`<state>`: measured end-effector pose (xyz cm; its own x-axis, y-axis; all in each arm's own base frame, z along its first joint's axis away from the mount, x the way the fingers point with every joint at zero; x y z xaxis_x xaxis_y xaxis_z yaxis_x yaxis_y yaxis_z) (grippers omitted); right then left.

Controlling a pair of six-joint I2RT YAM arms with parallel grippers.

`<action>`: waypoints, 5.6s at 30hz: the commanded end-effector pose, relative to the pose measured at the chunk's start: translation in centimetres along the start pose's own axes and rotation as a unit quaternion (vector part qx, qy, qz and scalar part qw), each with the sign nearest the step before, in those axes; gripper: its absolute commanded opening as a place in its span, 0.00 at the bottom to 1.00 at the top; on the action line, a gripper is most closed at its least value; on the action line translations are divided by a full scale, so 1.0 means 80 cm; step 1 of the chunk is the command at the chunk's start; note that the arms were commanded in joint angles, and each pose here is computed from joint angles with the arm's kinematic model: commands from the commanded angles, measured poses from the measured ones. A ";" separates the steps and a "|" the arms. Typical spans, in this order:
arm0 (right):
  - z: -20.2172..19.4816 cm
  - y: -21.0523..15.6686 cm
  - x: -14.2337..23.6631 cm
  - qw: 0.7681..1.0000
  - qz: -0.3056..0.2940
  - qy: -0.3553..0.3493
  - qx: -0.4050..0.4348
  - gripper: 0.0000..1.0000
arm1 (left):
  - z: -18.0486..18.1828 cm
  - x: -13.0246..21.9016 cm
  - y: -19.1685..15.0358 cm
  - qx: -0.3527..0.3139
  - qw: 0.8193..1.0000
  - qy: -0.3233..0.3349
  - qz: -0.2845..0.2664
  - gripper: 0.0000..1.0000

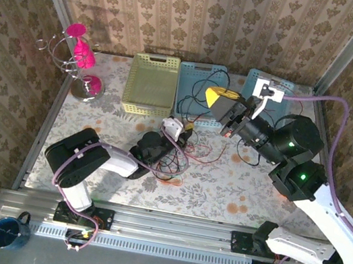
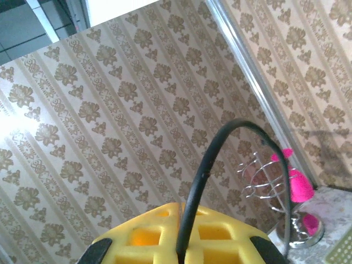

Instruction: Untangle the cables

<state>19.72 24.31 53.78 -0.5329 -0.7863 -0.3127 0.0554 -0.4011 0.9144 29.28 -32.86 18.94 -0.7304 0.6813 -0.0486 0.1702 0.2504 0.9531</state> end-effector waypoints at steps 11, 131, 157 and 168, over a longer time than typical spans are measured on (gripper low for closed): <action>-0.035 0.101 0.050 0.982 -0.112 -0.111 0.104 0.00 | 0.082 0.066 -0.097 0.052 0.989 0.105 0.093 0.00; -0.313 -0.296 0.028 0.869 0.330 -0.369 0.020 0.50 | 0.102 0.235 0.012 0.218 0.939 0.235 0.124 0.84; -0.176 -0.496 0.043 0.829 0.521 -0.178 0.097 0.51 | 0.113 0.280 -0.083 0.349 0.857 0.307 0.221 0.77; -0.187 -0.488 0.049 0.825 0.520 -0.191 0.114 0.54 | 0.110 0.278 -0.074 0.350 0.865 0.293 0.207 0.77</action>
<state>27.50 30.72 12.29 -0.4916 -0.4579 0.7407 0.5314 0.5161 0.6718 17.58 -12.86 8.26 -0.6739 0.3837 0.6313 0.7153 0.5526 0.4278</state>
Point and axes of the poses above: each hand's point on the last joint's axis, 136 mm out from that joint toward the fingers, its own x axis back along the fingers, its own z axis along the line the jaws close on, y = z × x, the point moved 1 cm from there along x, back along the fingers, and after that the axes turned 14 degrees about x, right-handed, at the moved point
